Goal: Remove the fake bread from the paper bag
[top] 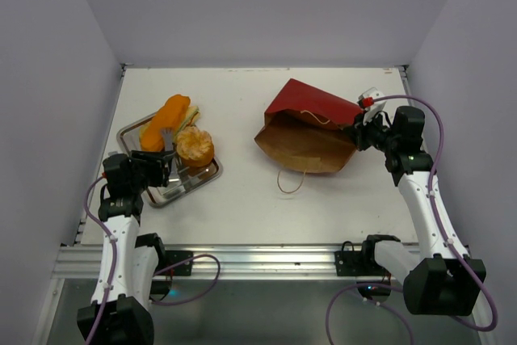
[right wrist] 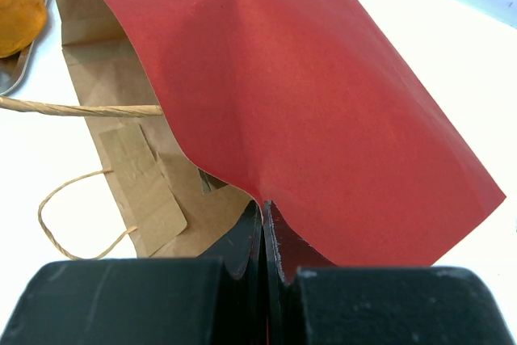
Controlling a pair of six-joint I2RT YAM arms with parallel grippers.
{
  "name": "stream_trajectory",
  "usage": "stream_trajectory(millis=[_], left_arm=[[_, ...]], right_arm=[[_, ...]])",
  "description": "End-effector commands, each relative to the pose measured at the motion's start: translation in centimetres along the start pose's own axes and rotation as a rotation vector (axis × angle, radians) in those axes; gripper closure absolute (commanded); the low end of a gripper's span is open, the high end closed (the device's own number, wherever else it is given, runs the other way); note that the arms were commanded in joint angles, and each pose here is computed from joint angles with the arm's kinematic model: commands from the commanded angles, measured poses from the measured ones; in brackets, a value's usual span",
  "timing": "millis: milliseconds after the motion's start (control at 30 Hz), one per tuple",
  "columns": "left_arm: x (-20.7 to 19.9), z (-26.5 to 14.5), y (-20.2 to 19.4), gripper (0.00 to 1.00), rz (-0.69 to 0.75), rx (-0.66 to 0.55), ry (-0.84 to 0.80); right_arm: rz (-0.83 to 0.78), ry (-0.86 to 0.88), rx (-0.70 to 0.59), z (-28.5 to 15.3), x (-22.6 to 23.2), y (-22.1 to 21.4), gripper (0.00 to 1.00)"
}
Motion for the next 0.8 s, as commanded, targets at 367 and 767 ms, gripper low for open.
stream_trajectory(millis=[367, 767], left_arm=[[-3.9, -2.0, 0.3, 0.46, 0.046, 0.024, -0.081], [-3.8, -2.4, 0.2, 0.49, 0.059, 0.019, -0.062]], right_arm=[[-0.015, 0.017, -0.045, -0.2, 0.4, 0.9, 1.00], [-0.015, 0.017, -0.046, -0.2, 0.4, 0.9, 1.00]])
Point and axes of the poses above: each gripper's point midway between its finger pads, its own z axis out along the fingers, its own x axis along the line the jaws close on, y = z × x, the point moved 4 cm from there along -z, back along the fingers, and after that the axes turned 15 degrees about z, right-handed, at the moved point
